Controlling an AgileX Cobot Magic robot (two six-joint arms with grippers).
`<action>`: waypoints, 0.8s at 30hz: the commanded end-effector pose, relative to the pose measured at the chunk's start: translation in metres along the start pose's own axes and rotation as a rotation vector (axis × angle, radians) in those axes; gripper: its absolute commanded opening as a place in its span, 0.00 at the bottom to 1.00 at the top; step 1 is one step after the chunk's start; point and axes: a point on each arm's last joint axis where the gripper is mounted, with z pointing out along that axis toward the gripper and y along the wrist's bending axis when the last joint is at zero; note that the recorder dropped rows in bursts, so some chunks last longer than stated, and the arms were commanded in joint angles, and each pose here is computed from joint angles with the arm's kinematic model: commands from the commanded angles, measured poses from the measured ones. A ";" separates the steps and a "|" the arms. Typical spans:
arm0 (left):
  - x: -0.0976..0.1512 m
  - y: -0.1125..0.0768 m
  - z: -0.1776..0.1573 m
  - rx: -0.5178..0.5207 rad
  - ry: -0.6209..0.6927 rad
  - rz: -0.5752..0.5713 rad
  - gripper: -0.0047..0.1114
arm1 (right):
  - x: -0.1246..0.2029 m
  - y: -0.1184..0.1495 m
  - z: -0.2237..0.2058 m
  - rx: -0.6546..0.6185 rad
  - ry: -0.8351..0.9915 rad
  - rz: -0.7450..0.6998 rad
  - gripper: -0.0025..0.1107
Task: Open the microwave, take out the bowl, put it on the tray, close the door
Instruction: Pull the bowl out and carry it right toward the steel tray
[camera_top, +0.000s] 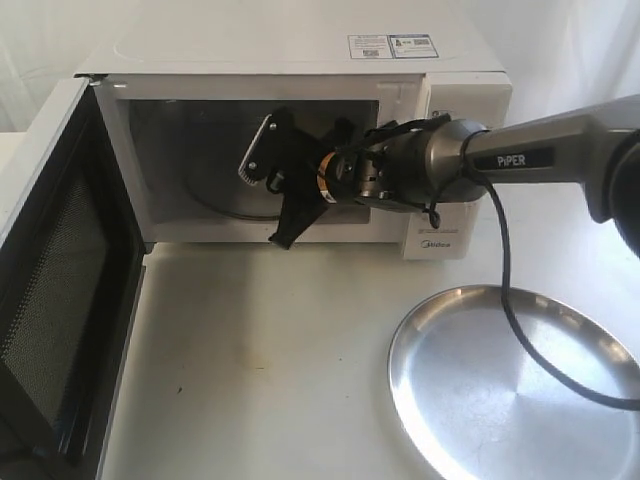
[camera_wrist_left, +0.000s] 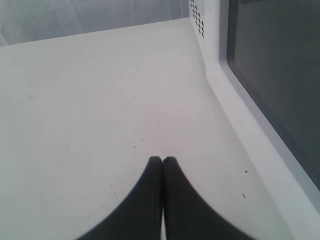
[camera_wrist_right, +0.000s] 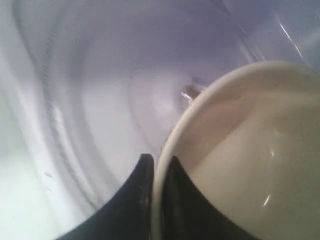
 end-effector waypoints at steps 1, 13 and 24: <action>0.001 0.000 0.000 0.004 -0.001 -0.008 0.04 | -0.043 0.018 -0.024 -0.035 -0.125 -0.028 0.02; 0.001 0.000 0.000 0.004 -0.001 -0.008 0.04 | -0.037 0.076 -0.204 -0.037 0.041 0.407 0.02; 0.001 0.000 0.000 0.004 -0.001 -0.008 0.04 | 0.079 0.115 -0.254 0.085 0.406 0.608 0.02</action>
